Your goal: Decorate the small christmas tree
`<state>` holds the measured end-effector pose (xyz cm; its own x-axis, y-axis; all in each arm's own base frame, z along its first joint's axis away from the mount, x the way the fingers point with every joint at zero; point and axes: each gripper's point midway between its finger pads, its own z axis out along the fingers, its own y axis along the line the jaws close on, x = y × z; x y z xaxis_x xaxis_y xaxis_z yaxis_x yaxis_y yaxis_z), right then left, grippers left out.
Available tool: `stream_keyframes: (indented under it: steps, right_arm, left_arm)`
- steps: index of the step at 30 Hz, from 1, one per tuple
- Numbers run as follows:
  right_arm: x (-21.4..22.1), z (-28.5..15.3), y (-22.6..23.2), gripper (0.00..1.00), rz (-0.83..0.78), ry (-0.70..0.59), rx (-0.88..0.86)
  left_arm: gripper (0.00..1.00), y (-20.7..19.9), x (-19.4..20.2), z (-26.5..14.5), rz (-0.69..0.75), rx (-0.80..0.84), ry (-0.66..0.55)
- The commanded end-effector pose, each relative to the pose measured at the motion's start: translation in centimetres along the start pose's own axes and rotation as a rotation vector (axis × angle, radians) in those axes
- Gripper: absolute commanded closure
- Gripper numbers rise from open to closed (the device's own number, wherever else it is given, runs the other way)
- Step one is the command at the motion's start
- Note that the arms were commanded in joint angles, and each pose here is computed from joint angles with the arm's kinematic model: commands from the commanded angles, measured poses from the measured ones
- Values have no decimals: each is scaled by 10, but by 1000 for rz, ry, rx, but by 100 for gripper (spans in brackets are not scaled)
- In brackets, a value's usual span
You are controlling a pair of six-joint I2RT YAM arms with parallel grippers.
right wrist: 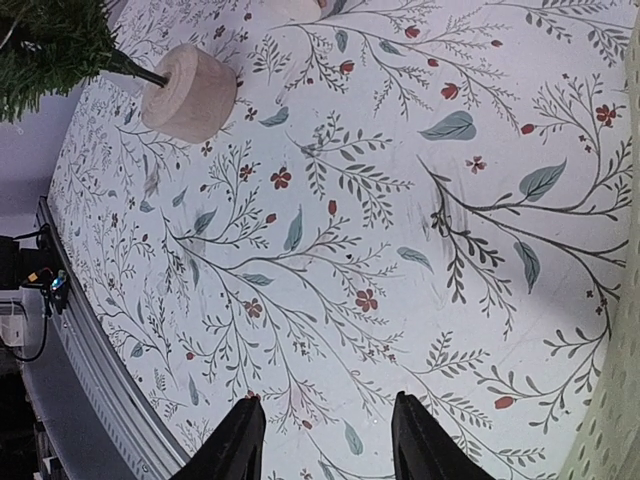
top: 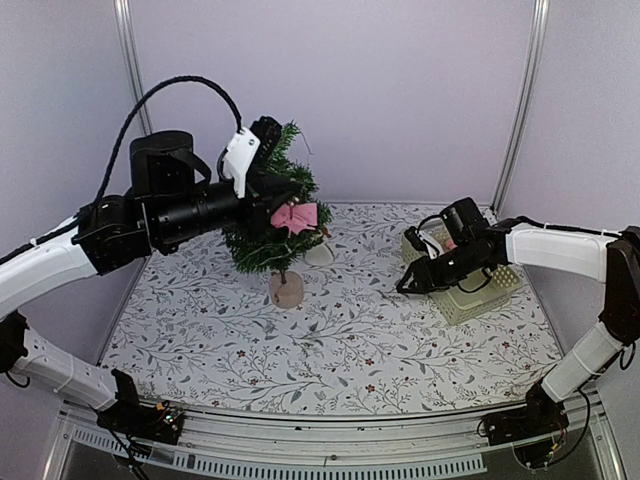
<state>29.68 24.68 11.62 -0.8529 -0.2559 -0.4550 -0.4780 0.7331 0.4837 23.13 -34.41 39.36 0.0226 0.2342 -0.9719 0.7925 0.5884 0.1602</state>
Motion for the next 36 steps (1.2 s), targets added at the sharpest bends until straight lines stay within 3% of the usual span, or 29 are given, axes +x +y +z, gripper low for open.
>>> stream_keyframes:
  steps: [1,7,14,36]
  right_arm:
    - [-11,-3,-2,53,3,-20,14]
    - [-17,-3,-2,53,3,-41,19]
    - [-24,-4,0,53,-1,-54,15]
    - [-27,0,1,53,3,-45,3]
  left_arm:
    - [100,71,-80,-18,-72,-241,-263]
    - [100,127,-111,-23,-110,-445,-387]
    - [100,163,-97,-18,-187,-530,-387]
    - [100,158,-25,12,-295,-464,-255]
